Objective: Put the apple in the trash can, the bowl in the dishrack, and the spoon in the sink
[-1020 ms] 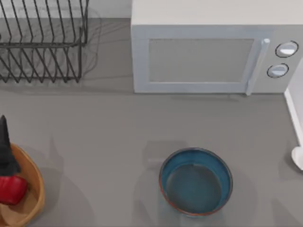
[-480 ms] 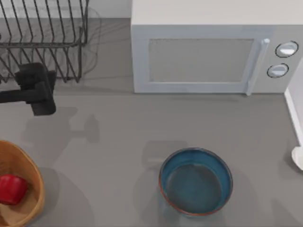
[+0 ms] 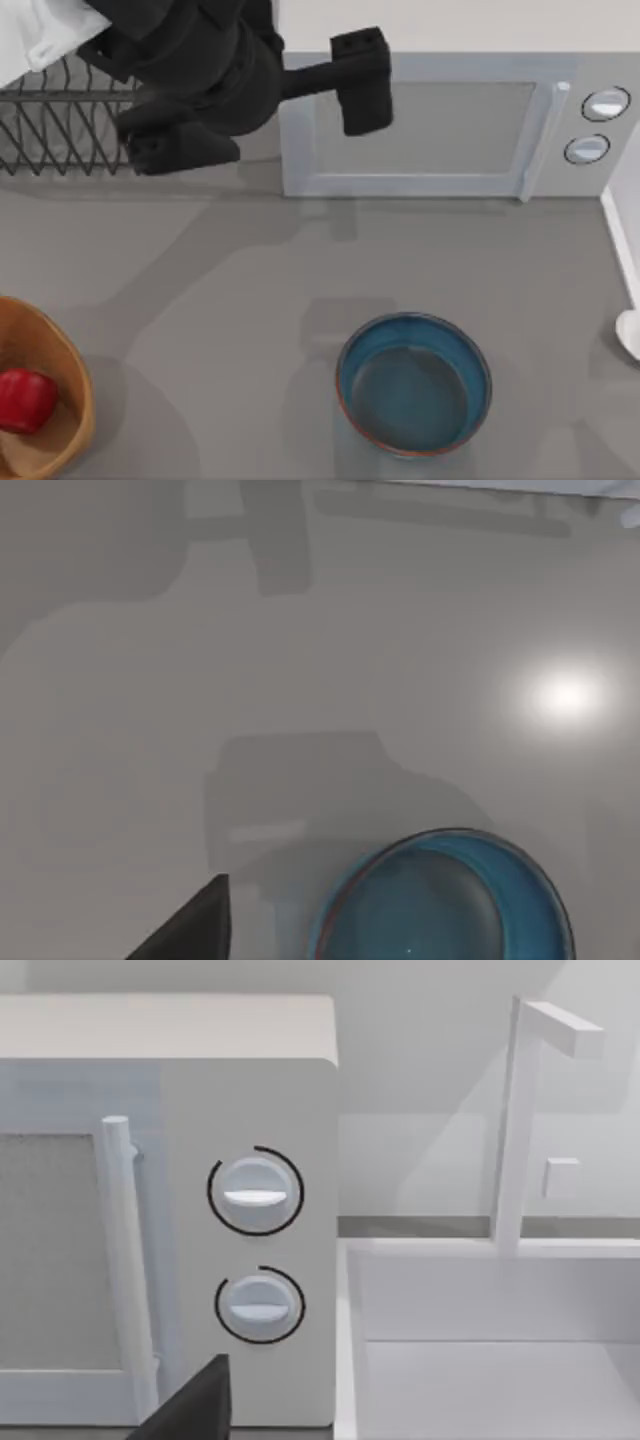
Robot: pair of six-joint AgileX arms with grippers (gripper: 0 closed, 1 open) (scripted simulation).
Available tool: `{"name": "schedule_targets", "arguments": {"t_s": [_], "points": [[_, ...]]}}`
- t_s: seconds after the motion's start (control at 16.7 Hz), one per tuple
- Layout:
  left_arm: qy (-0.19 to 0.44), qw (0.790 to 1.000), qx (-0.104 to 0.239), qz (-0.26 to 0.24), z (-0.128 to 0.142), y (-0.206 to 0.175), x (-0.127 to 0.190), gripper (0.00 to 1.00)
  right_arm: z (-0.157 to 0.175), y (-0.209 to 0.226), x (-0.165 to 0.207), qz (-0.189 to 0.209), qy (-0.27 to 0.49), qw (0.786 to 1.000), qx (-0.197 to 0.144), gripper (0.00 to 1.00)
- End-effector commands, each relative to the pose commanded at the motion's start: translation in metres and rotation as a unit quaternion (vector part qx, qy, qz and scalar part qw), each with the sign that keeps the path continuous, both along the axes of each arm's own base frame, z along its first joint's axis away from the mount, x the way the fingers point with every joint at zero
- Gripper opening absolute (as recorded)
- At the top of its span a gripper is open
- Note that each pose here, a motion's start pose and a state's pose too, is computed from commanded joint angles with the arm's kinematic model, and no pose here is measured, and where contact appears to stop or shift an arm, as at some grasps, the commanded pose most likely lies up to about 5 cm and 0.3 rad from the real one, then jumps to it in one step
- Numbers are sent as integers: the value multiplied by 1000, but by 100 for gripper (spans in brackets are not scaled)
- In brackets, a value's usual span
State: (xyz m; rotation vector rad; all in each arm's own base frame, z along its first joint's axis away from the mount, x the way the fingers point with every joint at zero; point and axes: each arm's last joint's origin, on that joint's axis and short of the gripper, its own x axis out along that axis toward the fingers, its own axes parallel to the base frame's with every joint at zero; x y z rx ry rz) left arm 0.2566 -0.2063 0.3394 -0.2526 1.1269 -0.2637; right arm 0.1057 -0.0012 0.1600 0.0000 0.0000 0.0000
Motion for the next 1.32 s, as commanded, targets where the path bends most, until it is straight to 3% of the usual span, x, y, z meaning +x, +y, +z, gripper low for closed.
{"name": "schedule_targets", "arguments": {"t_s": [0.24, 0.6, 0.84, 1.32], "points": [[108, 992, 58, -9, -30, -94, 13, 100, 0, 0, 0, 0, 0, 1000, 0, 100], [194, 970, 148, -8, -92, -189, -11, 100, 0, 0, 0, 0, 0, 1000, 0, 100], [209, 962, 174, -6, -111, -209, -23, 100, 0, 0, 0, 0, 0, 1000, 0, 100], [208, 963, 172, -6, -120, -210, -21, 100, 0, 0, 0, 0, 0, 1000, 0, 100]]}}
